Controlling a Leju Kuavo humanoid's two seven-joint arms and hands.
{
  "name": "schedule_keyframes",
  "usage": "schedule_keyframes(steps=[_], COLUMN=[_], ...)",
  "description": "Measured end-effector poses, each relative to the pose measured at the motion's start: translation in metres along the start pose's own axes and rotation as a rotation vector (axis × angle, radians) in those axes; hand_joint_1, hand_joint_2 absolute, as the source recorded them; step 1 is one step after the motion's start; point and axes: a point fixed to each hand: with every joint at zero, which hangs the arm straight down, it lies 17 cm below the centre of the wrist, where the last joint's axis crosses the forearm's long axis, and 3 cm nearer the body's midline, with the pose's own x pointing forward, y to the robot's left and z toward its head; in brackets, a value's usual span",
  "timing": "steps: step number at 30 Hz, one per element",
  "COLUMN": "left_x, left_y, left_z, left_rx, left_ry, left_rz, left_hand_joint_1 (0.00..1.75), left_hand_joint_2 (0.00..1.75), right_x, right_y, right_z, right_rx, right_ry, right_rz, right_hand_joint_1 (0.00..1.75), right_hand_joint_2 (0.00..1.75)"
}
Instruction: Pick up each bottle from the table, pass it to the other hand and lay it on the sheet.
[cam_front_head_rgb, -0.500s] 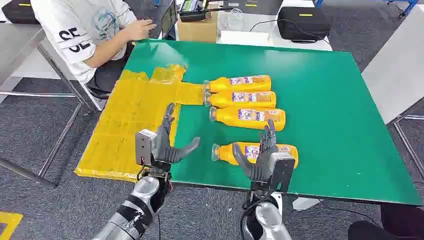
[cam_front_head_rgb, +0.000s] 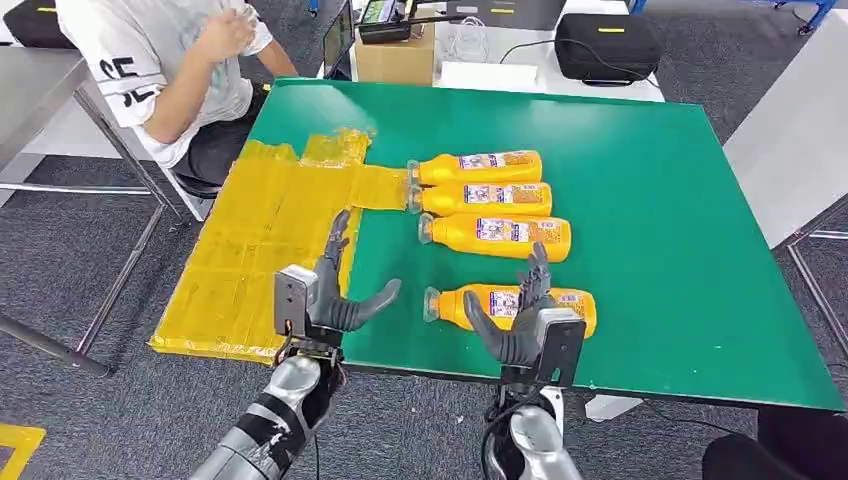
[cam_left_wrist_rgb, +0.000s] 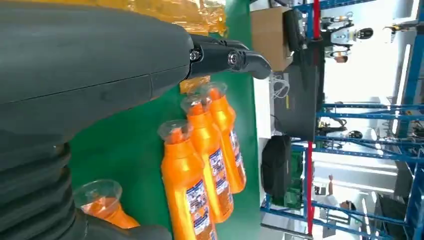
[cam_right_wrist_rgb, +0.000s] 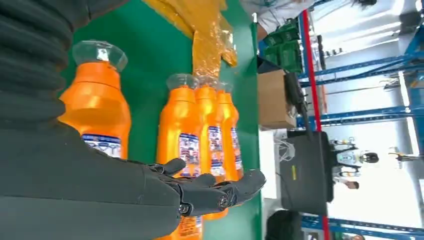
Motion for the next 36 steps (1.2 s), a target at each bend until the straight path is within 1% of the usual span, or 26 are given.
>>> schedule_keyframes(steps=[1, 2, 9, 10, 17, 24, 31, 32, 35, 36], left_x=[0.001, 0.001, 0.009, 0.011, 0.019, 0.003, 0.001, 0.002, 0.003, 0.005], left_y=[0.0, 0.0, -0.001, -0.001, 0.0, 0.009, 0.011, 0.011, 0.01, 0.01], left_z=[-0.001, -0.001, -0.006, -0.006, -0.007, 0.022, 0.029, 0.029, 0.032, 0.033], left_rx=[0.0, 0.0, -0.007, -0.007, 0.003, 0.06, 0.07, 0.07, 0.067, 0.067], left_ry=[-0.002, -0.005, -0.02, -0.024, -0.041, -0.023, -0.017, -0.018, -0.025, -0.031], left_rz=[-0.002, -0.005, -0.022, -0.023, -0.021, -0.056, -0.058, -0.057, -0.071, -0.079], left_hand_joint_1=[0.0, 0.0, 0.0, 0.0, 0.0, 0.0, 0.0, 0.0, 0.0, 0.0], left_hand_joint_2=[1.75, 1.75, 1.75, 1.75, 1.75, 1.75, 1.75, 1.75, 1.75, 1.75], right_x=[0.002, 0.004, 0.013, 0.014, 0.016, 0.005, 0.004, 0.004, 0.003, 0.003], right_y=[0.0, 0.001, 0.002, 0.002, -0.001, 0.005, 0.009, 0.009, 0.008, 0.008], right_z=[-0.001, -0.003, -0.009, -0.009, -0.003, 0.023, 0.031, 0.031, 0.033, 0.035], right_rx=[0.001, 0.003, 0.01, 0.011, -0.005, 0.006, 0.009, 0.01, 0.005, 0.004], right_ry=[-0.006, -0.014, -0.04, -0.04, -0.045, -0.028, -0.021, -0.021, -0.015, -0.015], right_rz=[0.001, 0.005, 0.013, 0.014, 0.037, 0.094, 0.093, 0.093, 0.1, 0.109], right_hand_joint_1=[0.0, 0.0, 0.0, 0.0, 0.0, 0.0, 0.0, 0.0, 0.0, 0.0], right_hand_joint_2=[1.75, 0.0, 0.0, 1.75, 1.75, 1.75, 1.75, 0.0, 0.0, 1.75])
